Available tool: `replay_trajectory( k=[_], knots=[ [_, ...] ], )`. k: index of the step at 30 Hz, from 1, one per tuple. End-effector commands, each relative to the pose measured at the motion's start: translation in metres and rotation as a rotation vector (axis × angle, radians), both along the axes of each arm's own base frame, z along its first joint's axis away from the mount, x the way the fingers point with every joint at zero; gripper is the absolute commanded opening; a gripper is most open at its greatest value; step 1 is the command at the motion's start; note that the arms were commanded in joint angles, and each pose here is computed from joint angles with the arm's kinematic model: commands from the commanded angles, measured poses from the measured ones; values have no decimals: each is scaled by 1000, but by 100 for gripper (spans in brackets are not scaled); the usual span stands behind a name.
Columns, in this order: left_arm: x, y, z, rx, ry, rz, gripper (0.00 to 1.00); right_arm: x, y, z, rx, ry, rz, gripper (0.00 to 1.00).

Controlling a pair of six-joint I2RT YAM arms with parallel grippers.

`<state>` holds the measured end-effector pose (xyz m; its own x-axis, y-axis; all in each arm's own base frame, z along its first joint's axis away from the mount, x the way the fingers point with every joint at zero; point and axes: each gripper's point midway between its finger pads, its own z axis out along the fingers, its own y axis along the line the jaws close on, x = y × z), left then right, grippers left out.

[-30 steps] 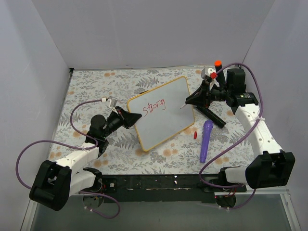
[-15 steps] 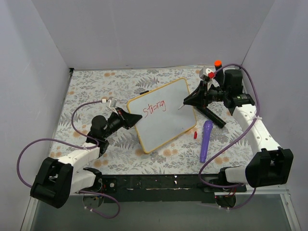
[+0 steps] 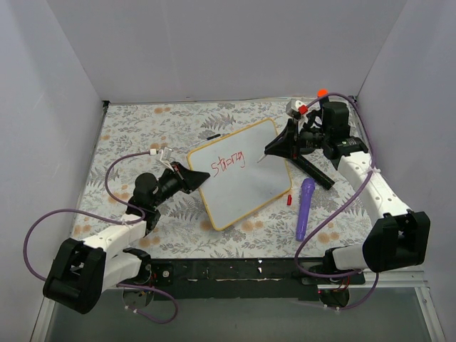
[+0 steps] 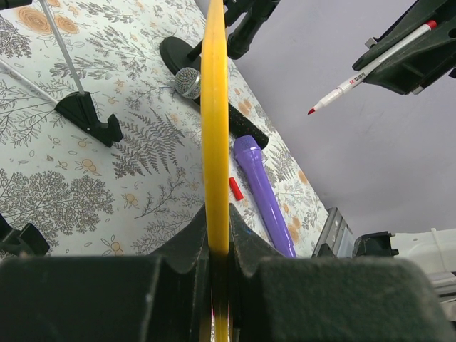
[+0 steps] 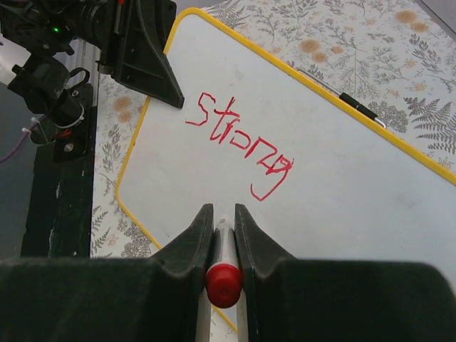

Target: Write a sentence on the whiteboard

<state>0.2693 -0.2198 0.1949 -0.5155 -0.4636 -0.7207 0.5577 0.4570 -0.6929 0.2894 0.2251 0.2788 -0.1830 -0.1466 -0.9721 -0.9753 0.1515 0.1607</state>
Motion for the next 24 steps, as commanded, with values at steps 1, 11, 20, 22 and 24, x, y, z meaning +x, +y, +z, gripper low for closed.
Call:
replay_trajectory(
  k=[1,11,20,22,24],
  knots=[
    [-1,4,17,1,-81,26,0,0,6,21,15,-77,13,1],
    [5,8,23,19,-106,60,0,6,9,27,4,-74,14,1],
    [2,14,28,-32,-78,98,0,1,7,28,-9,-107,8,1],
    [2,15,27,-35,-70,104,0,-1,7,30,-7,-123,19,1],
    [-1,15,28,-44,-80,98,0,-2,6,30,-7,-134,24,1]
  ],
)
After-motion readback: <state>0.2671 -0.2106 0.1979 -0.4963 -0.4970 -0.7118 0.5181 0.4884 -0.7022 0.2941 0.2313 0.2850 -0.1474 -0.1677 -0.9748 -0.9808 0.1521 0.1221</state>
